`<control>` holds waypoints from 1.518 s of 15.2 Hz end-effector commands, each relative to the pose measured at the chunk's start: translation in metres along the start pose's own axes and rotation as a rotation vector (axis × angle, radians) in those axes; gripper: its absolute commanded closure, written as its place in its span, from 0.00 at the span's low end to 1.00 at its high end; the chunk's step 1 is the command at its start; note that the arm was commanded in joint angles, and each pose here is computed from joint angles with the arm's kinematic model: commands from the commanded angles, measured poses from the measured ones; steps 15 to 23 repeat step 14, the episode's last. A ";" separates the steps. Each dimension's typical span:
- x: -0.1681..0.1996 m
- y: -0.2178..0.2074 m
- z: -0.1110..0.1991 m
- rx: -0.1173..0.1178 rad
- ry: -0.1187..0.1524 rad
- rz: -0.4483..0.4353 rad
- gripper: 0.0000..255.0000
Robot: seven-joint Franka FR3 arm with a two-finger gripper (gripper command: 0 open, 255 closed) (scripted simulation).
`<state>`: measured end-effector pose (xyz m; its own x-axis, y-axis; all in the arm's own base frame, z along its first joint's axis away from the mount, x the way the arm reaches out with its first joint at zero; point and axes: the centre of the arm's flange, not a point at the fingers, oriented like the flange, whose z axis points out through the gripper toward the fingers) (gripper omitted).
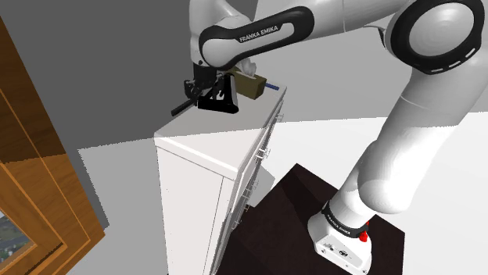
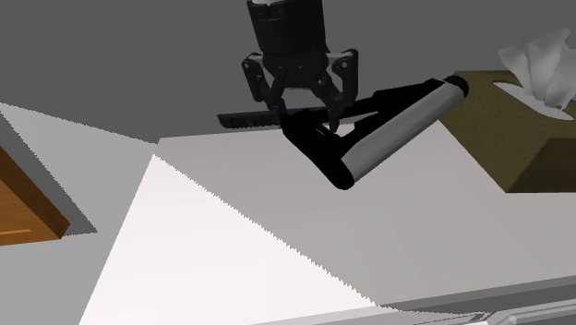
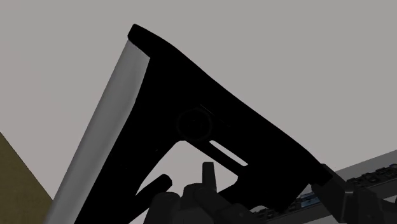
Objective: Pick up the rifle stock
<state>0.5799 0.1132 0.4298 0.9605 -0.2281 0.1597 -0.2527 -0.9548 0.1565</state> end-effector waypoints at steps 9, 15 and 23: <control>0.009 0.009 -0.051 0.000 0.000 0.000 1.00; 0.011 0.011 -0.068 0.000 0.000 0.000 1.00; 0.011 0.011 -0.068 0.000 0.000 0.000 1.00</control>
